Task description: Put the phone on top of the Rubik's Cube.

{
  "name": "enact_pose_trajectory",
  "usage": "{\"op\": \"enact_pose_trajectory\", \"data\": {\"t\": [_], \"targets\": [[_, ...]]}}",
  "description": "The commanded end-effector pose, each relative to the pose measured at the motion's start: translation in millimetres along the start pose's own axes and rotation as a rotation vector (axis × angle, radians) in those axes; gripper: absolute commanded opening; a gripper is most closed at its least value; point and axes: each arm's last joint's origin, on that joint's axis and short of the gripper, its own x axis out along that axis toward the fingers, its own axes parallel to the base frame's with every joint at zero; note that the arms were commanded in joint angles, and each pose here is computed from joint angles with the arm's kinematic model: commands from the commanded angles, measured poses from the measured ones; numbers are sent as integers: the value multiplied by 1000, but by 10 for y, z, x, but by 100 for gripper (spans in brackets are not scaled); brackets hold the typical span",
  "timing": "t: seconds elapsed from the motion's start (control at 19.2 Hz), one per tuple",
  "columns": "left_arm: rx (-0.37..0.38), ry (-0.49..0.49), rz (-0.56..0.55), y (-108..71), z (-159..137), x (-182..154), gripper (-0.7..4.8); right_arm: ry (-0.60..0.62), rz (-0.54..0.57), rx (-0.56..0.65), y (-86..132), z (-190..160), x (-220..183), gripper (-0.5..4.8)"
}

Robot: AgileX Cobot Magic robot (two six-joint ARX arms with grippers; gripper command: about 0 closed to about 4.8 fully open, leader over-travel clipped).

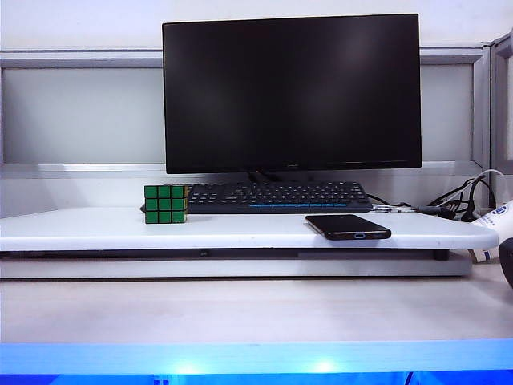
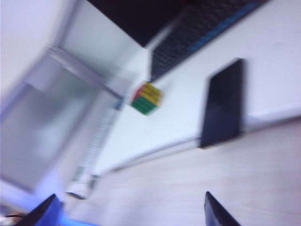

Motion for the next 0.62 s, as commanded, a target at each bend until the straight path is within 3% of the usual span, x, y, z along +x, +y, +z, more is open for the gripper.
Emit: {"op": "enact_pose_trajectory", "data": {"t": [0.05,0.21,0.31,0.62], "targets": [[-5,17,-17,-6,-21,1,-5,14,52,52,25,92,87,391],[-5,17,-17,-6,-21,1,-5,39,33,76,-15,179,212,393],[-3,17,-18,-6,-21,1,-6,138,-41,183,-279,242,544,401],[-3,17,-17,-6,-21,1,-5,285,-76,257,-576,167,1075,401]]}}
